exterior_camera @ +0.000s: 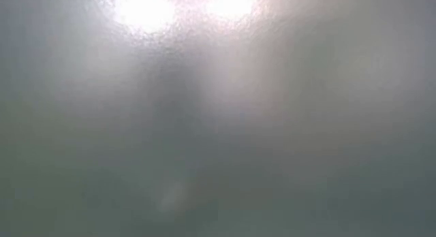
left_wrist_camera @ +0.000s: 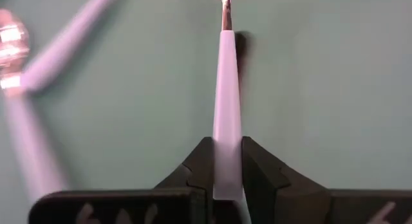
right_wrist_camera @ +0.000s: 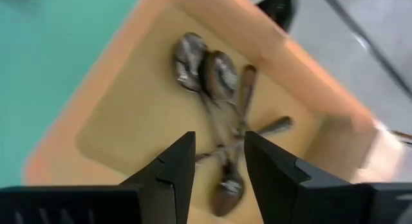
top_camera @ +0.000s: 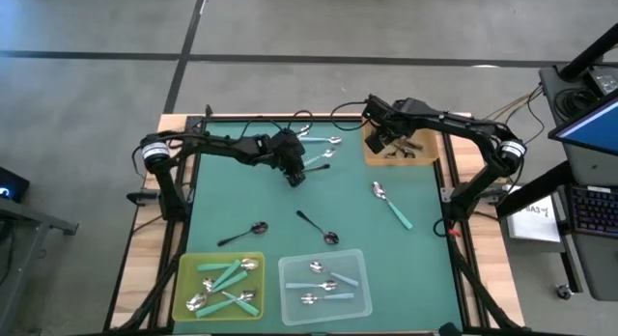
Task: Sort silverware by color (type)
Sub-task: Put the blue spoon into the transparent bin
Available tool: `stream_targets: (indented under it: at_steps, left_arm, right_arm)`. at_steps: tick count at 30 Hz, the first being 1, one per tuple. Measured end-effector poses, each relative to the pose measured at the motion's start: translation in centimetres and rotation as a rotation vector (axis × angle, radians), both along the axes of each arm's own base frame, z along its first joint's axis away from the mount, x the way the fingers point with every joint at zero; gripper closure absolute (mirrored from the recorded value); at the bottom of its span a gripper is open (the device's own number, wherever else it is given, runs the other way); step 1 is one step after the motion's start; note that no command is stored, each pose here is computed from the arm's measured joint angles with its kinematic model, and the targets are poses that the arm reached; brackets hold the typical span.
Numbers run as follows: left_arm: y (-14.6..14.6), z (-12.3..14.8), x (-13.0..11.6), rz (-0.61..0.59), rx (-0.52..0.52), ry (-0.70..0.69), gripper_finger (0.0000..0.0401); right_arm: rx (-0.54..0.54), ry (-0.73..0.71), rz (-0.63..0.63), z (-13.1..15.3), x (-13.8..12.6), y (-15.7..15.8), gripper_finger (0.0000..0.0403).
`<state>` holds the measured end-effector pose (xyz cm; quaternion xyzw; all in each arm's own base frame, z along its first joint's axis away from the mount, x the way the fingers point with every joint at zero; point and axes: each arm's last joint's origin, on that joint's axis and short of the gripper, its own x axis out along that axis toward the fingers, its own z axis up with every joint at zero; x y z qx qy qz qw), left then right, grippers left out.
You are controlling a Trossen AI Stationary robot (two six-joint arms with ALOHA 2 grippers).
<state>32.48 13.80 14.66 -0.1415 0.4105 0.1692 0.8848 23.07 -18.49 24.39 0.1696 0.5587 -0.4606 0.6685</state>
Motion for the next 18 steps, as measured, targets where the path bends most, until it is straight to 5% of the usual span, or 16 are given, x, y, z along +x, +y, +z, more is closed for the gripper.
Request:
stream_targets:
  at_steps: [6, 12, 18]
  left_arm:
    - [-1.0, 1.2, 0.7, -0.087, -0.031, -0.097, 0.0367]
    - [-0.2, 2.3, 0.6, 0.086, 0.126, -0.113, 0.0367]
    - [0.1, 3.9, 1.3, 0.15, 0.135, -0.277, 0.0367]
  right_arm:
    - [0.119, -0.264, 0.071, -0.9, 1.3, 0.1, 0.0278]
    - [0.195, -0.656, 0.146, -2.0, 3.2, 0.8, 0.0279]
    - [0.181, -1.016, 0.145, -3.4, 4.5, 1.6, 0.0284]
